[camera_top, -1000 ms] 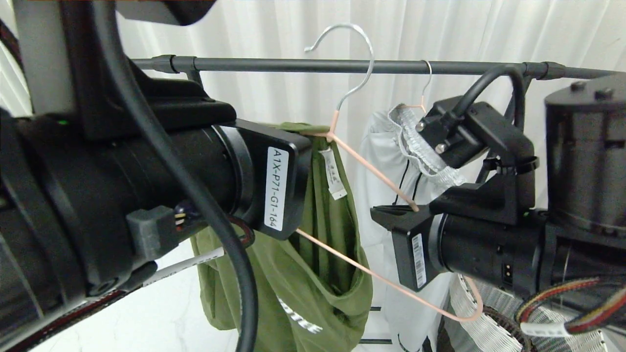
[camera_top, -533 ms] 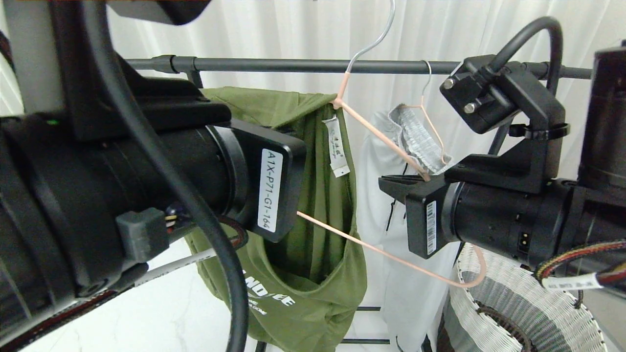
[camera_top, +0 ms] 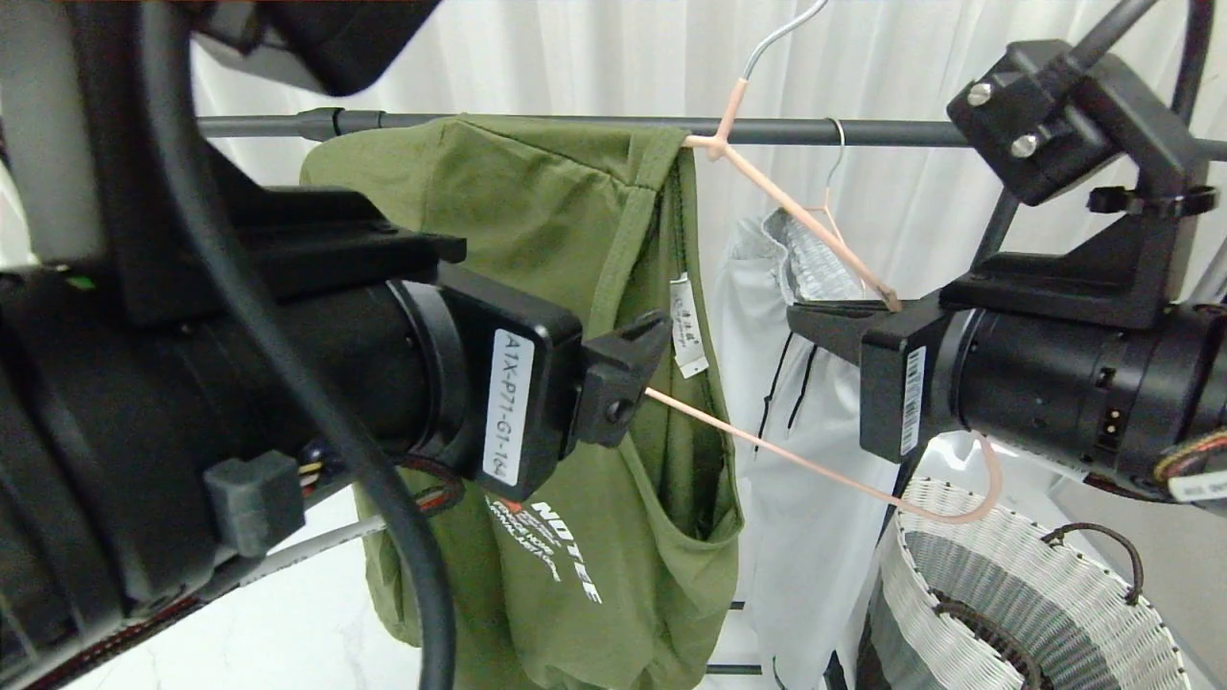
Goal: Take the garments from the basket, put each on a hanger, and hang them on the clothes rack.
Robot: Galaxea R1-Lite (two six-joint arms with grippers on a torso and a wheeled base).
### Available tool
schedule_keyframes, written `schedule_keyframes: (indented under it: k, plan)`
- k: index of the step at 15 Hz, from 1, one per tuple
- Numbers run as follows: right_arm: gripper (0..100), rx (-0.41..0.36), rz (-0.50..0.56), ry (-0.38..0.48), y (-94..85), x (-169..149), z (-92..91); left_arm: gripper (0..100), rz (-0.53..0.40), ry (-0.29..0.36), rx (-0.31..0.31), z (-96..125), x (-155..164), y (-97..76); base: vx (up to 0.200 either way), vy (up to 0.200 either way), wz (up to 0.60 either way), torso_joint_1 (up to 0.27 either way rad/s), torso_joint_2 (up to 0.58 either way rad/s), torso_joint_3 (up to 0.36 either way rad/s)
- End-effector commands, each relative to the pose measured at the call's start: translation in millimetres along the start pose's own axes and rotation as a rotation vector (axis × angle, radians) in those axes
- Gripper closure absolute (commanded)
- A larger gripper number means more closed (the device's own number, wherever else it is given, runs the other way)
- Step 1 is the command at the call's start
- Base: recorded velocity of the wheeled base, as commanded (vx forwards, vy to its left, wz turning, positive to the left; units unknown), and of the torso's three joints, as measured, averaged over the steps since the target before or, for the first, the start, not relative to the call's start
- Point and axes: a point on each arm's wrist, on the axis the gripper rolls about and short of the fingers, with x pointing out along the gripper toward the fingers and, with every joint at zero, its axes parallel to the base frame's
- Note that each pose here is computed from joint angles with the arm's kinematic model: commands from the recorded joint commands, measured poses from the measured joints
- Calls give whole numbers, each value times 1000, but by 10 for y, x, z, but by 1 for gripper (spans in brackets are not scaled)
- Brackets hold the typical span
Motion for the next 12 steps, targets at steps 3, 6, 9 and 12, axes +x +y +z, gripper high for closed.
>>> schedule_keyframes:
  k: [3,6,9,12]
  plan:
    - [100,-27,-23,-14,-128,-148,60,0,26,-11,168,-177,-281,310,0,0,0,0,0,0]
    - [100,-65,-23,47,-152,-211,13,0,43,-44,233,-163,-406,497,0,0,0,0,0,0]
    - [100,-77,-7,66,-119,-226,-7,0,80,-67,421,-41,-400,633,0,0,0,0,0,0]
    - [100,-127,13,66,-90,-261,-16,0,61,-76,469,-19,-303,651,0,0,0,0,0,0]
